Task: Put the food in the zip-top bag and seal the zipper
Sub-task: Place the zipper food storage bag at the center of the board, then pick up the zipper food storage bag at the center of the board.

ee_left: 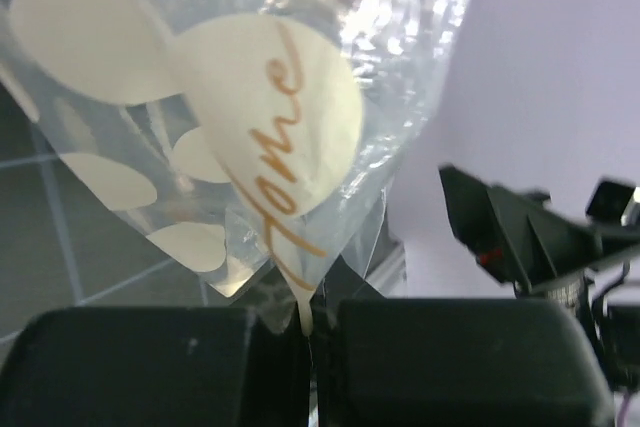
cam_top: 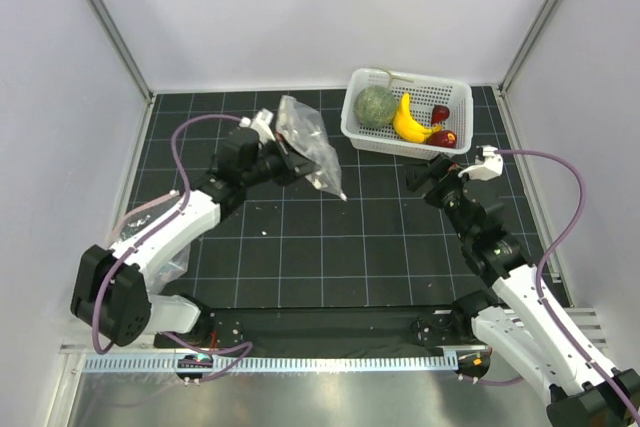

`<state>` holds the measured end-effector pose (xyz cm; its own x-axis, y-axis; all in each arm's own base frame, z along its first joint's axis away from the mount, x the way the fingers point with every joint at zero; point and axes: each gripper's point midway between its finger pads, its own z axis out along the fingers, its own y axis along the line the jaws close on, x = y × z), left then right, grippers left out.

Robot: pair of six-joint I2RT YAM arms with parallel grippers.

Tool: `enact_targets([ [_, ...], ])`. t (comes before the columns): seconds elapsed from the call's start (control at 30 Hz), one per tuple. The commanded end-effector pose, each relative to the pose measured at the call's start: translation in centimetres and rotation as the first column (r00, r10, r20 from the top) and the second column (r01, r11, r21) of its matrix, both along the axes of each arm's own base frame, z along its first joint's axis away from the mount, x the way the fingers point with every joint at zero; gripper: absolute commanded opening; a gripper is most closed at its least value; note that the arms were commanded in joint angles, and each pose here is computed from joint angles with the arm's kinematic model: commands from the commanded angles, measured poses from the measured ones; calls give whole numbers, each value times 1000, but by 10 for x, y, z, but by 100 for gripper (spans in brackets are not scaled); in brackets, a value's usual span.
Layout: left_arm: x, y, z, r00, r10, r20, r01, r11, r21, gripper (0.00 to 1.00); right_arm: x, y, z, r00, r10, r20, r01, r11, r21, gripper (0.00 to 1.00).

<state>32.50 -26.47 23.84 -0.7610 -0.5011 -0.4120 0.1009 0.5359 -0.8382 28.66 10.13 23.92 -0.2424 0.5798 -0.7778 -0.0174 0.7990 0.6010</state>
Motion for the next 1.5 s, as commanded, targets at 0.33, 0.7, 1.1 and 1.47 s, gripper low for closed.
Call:
enact_targets([
  [0.33,-75,-97,-30,910,-405,88,413,904,-108,34,5,1,11,998,16,52,-15,999,-34,100],
  [0.7,-26,-3,-39,989,-60,132,-5,896,445,89,8,-1,2,1000,-4,14,4,999,-47,100],
  [1.1,-32,-46,-77,981,-150,124,26,733,680,88,23,-25,-60,952,-207,-227,180,974,-137,100],
  [1.47,-22,-59,-135,988,-156,-1,115,725,679,83,27,-26,-151,894,-163,-418,138,986,-89,81],
])
